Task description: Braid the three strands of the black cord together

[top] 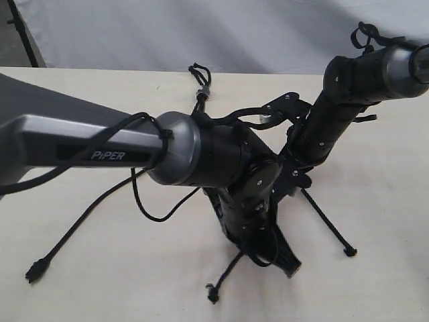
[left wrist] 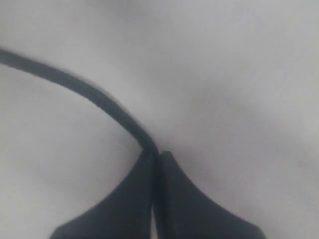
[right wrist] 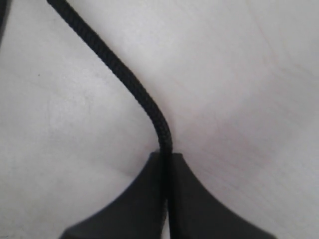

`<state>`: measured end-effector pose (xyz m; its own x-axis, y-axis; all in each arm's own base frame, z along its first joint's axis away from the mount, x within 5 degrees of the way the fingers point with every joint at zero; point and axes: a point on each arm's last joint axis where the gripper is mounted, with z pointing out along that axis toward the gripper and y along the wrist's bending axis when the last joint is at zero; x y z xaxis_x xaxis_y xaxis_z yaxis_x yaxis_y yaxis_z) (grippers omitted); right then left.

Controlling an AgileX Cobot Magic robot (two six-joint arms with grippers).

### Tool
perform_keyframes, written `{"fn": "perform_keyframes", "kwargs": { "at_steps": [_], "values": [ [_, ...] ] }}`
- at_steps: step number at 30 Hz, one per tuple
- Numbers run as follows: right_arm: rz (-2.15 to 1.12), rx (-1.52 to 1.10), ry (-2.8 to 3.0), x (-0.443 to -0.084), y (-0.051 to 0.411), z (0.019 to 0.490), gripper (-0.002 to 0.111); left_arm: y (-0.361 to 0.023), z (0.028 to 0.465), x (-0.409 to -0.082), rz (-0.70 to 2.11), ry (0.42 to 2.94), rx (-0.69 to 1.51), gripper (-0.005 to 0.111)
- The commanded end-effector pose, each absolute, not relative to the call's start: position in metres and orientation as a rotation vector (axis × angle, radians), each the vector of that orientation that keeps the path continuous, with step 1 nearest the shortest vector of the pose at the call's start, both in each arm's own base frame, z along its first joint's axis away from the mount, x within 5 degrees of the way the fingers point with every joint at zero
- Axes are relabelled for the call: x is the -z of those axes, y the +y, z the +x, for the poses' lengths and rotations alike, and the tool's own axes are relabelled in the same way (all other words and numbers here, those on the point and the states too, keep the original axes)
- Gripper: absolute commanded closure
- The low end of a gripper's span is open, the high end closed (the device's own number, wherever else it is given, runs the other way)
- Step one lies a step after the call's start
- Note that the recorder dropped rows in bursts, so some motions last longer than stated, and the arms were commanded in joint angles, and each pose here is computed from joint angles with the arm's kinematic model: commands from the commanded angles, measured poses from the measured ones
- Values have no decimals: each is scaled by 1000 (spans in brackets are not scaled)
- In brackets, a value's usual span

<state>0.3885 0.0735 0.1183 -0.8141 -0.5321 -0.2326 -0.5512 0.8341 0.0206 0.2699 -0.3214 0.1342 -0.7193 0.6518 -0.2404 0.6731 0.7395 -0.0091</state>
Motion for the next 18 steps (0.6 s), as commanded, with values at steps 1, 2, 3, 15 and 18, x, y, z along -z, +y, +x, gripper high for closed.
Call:
{"fn": "perform_keyframes", "kwargs": {
  "at_steps": [1,2,3,15,18],
  "values": [
    [-840,-111,2791,-118,70,389,108,-293,265,-166,1081,2728,-189,106],
    [-840,-111,2791,-118,70,389,108,-282,266,-174,1052,2706,-295,106],
    [-840,-111,2791,-118,70,389,108,-271,266,-183,1019,2675,-412,106],
    [-830,-115,2800,-118,70,389,108,-122,285,-212,648,2510,-684,107],
    [-835,-121,2812,-117,70,388,108,-94,295,-189,597,2545,-567,107]
  ]
}}
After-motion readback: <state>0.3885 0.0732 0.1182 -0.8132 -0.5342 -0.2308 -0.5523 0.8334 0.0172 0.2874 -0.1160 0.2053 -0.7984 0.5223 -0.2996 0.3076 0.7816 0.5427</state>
